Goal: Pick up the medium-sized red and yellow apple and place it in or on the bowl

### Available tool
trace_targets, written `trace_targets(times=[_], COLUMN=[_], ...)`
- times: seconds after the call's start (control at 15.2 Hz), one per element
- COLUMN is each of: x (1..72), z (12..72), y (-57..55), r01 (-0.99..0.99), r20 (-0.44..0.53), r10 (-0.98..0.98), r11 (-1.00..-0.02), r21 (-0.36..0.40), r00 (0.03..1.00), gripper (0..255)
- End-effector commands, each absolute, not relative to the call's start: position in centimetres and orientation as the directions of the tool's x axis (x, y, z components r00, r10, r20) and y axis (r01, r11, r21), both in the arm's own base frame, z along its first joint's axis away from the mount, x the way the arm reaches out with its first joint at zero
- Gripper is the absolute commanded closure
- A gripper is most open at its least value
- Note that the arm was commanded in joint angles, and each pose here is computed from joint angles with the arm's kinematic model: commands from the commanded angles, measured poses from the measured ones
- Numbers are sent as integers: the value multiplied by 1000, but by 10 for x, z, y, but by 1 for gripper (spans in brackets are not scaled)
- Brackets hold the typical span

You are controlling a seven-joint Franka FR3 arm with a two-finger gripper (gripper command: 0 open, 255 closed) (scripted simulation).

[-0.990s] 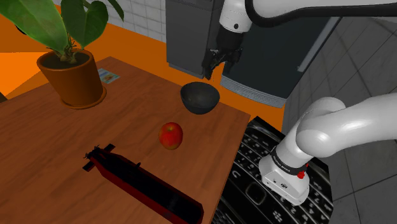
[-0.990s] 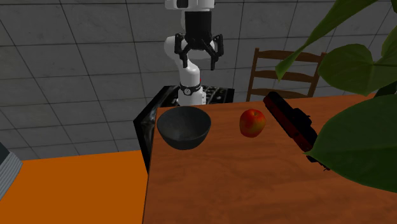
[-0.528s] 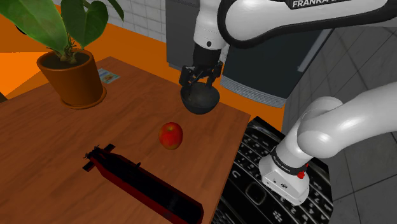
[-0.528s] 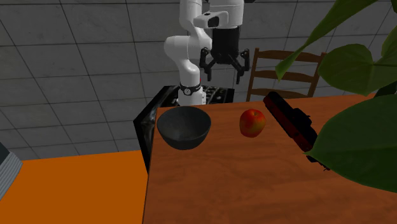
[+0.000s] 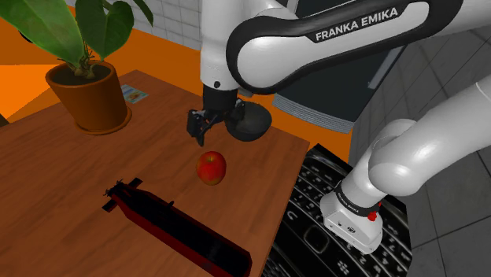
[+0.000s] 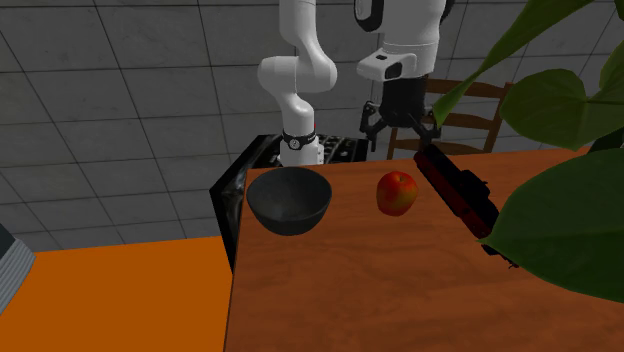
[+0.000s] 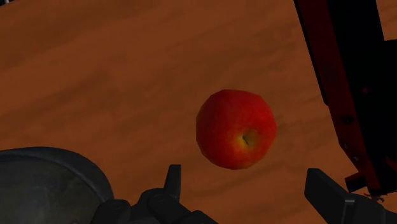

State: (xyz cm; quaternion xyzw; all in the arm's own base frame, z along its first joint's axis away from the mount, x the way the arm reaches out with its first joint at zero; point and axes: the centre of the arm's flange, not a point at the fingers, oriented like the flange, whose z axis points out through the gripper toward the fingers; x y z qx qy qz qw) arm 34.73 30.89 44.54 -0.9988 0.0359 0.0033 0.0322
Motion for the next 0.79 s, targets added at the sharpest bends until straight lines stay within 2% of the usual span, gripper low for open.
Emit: trace_targets(times=[0.0,0.46,0.73], x=[349,349,349], z=[439,399,399], y=[325,328,328], r01=[-73,-73,-73], r20=[-17,-17,-17], r10=[-72,-72,-72], r11=[-995,-995,-995], r21=[-68,-68,-68], r00=[997,997,997], gripper=[0,0,0])
